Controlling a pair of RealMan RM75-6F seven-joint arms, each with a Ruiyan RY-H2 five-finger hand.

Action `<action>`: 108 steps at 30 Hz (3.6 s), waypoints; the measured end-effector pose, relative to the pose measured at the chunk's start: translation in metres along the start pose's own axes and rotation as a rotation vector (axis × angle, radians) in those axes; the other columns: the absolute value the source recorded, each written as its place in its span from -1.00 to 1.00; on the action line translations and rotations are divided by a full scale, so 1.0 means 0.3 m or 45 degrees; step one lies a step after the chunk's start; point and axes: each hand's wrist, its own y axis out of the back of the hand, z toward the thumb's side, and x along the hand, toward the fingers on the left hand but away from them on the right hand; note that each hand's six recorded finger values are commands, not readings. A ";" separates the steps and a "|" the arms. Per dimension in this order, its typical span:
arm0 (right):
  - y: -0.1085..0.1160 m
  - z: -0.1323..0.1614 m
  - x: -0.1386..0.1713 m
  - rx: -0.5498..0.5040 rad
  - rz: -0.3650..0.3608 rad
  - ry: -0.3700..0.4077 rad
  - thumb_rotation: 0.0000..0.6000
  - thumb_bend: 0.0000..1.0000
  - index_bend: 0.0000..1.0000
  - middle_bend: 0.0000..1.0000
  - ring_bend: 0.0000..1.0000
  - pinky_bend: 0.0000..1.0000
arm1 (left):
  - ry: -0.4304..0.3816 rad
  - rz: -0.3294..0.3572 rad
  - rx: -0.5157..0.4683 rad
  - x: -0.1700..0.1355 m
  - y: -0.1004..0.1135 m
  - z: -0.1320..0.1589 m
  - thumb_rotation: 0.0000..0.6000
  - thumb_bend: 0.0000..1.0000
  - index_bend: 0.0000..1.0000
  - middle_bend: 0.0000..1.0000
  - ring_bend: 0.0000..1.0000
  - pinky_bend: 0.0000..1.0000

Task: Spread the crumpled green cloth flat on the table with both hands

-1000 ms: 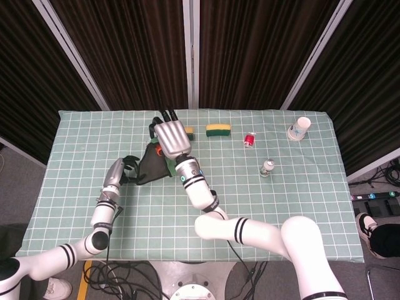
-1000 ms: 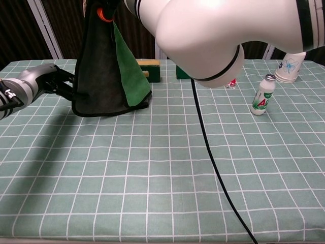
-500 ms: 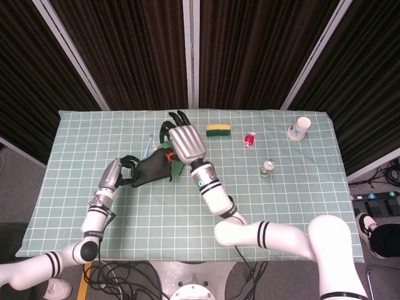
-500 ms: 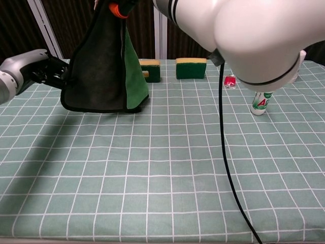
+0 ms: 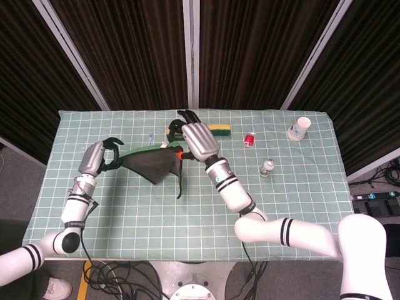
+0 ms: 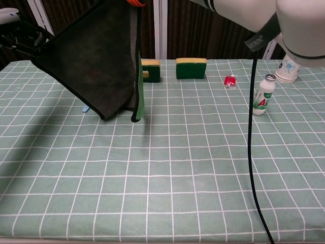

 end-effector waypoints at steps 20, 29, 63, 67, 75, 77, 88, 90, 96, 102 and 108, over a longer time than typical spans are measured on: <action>-0.025 -0.151 -0.093 -0.070 0.093 0.035 1.00 -0.01 0.64 -0.41 -1.00 -1.00 | -0.074 0.306 0.256 0.083 0.096 -0.046 1.00 -0.10 0.70 -0.11 -0.28 -0.36; -0.179 -0.201 0.054 -0.066 0.320 0.142 1.00 -0.01 0.64 -0.41 -1.00 -1.00 | -0.181 0.122 0.310 -0.075 -0.047 -0.050 1.00 -0.11 0.69 -0.11 -0.28 -0.36; -0.315 -0.275 0.444 0.210 0.769 0.316 1.00 0.00 0.61 -0.43 -1.00 -1.00 | -0.370 -0.397 0.647 -0.473 -0.303 -0.038 1.00 -0.16 0.67 -0.11 -0.28 -0.36; -0.340 -0.281 0.463 0.259 0.797 0.325 1.00 0.00 0.59 -0.45 -1.00 -1.00 | -0.371 -0.413 0.669 -0.480 -0.319 -0.046 1.00 -0.16 0.67 -0.11 -0.28 -0.36; -0.367 -0.300 0.498 0.453 0.832 0.374 0.34 -0.68 -0.10 -0.77 -1.00 -1.00 | -0.335 -0.414 0.681 -0.468 -0.312 -0.074 1.00 -0.22 0.36 -0.14 -0.28 -0.36; -0.372 -0.306 0.506 0.527 0.834 0.392 -0.12 -0.99 -0.61 -0.96 -1.00 -1.00 | -0.327 -0.408 0.678 -0.463 -0.306 -0.078 1.00 -0.30 0.19 -0.16 -0.28 -0.36; -0.312 -0.351 0.547 0.673 0.798 0.346 -0.48 -1.00 -1.00 -1.00 -1.00 -1.00 | -0.297 -0.348 0.664 -0.427 -0.270 -0.089 1.00 -0.43 -0.05 -0.20 -0.28 -0.36; -0.291 -0.367 0.552 0.697 0.789 0.332 -0.49 -1.00 -1.00 -1.00 -1.00 -1.00 | -0.292 -0.337 0.662 -0.421 -0.262 -0.092 1.00 -0.44 -0.06 -0.20 -0.28 -0.36; -0.223 -0.413 0.546 0.712 0.761 0.269 -0.49 -1.00 -1.00 -1.00 -1.00 -1.00 | -0.264 -0.291 0.647 -0.397 -0.233 -0.098 1.00 -0.44 -0.06 -0.20 -0.28 -0.36; -0.150 -0.439 0.543 0.693 0.687 0.231 -0.44 -1.00 -1.00 -1.00 -1.00 -1.00 | -0.247 -0.261 0.651 -0.387 -0.207 -0.104 1.00 -0.44 -0.06 -0.20 -0.28 -0.36; -0.111 -0.481 0.500 0.660 0.607 0.135 0.16 -0.97 -0.52 -0.96 -1.00 -1.00 | -0.247 -0.242 0.640 -0.382 -0.202 -0.094 1.00 -0.44 -0.06 -0.20 -0.28 -0.36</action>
